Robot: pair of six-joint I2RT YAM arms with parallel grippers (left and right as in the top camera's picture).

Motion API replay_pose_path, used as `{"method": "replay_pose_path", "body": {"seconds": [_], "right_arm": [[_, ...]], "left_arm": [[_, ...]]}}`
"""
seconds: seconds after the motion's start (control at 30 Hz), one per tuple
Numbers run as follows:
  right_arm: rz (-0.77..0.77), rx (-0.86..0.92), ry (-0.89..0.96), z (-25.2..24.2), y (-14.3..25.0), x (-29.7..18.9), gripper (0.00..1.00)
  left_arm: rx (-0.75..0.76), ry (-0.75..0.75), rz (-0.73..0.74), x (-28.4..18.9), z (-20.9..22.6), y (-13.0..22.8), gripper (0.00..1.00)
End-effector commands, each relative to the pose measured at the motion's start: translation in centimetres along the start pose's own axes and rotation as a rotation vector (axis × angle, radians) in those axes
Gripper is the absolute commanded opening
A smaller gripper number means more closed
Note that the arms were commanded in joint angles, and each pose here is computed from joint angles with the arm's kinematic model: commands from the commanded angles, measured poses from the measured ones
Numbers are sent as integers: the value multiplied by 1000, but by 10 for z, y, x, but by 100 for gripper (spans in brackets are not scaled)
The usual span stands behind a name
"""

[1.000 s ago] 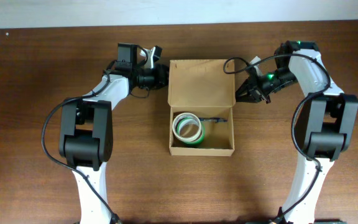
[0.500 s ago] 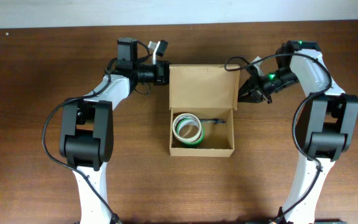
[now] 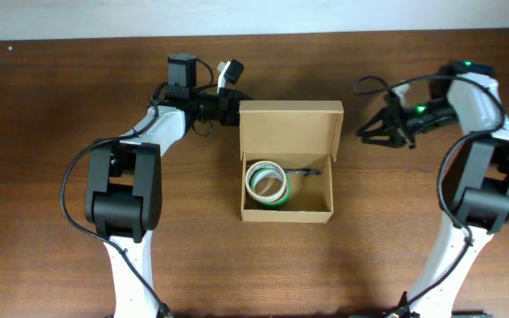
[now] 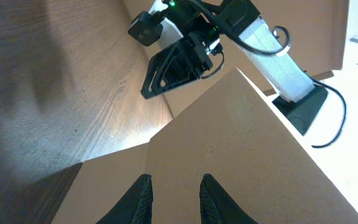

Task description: Pack container

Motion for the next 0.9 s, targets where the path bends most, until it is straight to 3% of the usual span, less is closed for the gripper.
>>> {"method": "replay_pose_path", "body": {"seconds": [0.0, 0.3, 0.37, 0.5, 0.87], "right_arm": [[-48, -27, -26, -1, -6, -25, 26], [-133, -17, -54, 7, -4, -76, 29], [-134, -34, -52, 10, -2, -80, 25], [-128, -58, -42, 19, 2, -76, 6], [-59, -117, 16, 38, 9, -44, 5]], "left_arm": [[-28, 37, 16, 3, -3, 0, 25], [-75, 67, 69, 31, -9, 8, 25], [-75, 74, 81, 37, -11, 9, 25], [-45, 90, 103, 49, -22, 9, 25], [137, 111, 112, 55, -88, -15, 24]]}}
Point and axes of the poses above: each gripper's point midway between its finger pads, its own x axis out along the fingers, its own z axis along the line the jaws close on, y = z × x, the point moved 4 cm from there along -x, back along the fingers, and after that the axes turned 12 degrees about x, right-handed, at the moved point
